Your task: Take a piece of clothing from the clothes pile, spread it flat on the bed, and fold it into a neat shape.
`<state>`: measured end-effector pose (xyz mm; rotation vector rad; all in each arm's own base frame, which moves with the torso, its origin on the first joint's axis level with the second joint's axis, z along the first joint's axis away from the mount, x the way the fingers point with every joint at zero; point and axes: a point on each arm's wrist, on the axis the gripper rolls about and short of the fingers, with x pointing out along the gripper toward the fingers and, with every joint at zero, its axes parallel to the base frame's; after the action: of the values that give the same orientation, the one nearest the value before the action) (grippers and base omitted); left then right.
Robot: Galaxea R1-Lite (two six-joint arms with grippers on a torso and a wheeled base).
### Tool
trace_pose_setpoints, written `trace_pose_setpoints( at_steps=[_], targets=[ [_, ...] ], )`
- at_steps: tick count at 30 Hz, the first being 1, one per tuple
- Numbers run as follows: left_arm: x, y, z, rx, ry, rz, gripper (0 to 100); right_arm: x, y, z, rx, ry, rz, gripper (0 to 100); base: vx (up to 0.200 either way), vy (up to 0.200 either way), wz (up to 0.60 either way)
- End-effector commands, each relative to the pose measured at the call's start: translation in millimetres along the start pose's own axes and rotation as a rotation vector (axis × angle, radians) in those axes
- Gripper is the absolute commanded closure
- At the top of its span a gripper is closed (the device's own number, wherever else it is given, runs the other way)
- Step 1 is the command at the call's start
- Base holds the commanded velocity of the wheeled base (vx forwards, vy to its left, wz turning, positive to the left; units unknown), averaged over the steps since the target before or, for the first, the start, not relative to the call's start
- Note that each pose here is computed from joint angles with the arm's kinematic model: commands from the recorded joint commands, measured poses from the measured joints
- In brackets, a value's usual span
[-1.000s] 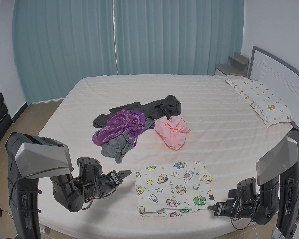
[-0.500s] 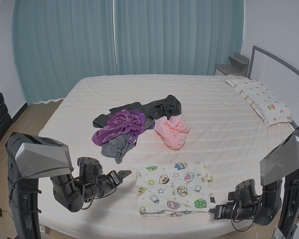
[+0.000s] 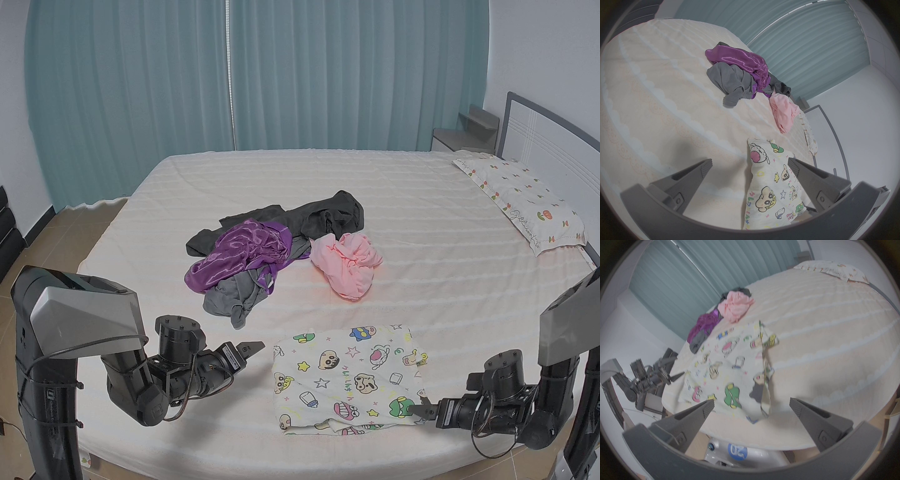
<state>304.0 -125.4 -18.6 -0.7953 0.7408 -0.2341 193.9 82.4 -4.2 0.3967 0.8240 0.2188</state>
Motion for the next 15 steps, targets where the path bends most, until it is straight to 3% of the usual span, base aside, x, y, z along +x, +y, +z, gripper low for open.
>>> trace_pose_setpoints(
  at_steps=[1,5,8,15],
  targets=[
    [1.1,-0.1,-0.7,0.002,-0.003,0.002,0,3.3,-1.9,50.0,0.061,-0.226,0.024,0,0.000,0.000,0.00],
    [1.1,-0.1,-0.7,0.004,-0.002,0.001,0,46.6,-4.0,84.1,0.078,-0.277,0.029,0,0.000,0.000,0.00],
    [1.8,0.0,-1.3,0.006,-0.001,0.001,0,82.6,-8.1,86.9,0.089,-0.195,0.024,0,0.000,0.000,0.00],
    [4.4,0.5,-1.8,0.010,-0.016,-0.018,0,136.7,-5.5,93.6,0.079,-0.148,0.045,0,0.000,0.000,0.00]
  ],
)
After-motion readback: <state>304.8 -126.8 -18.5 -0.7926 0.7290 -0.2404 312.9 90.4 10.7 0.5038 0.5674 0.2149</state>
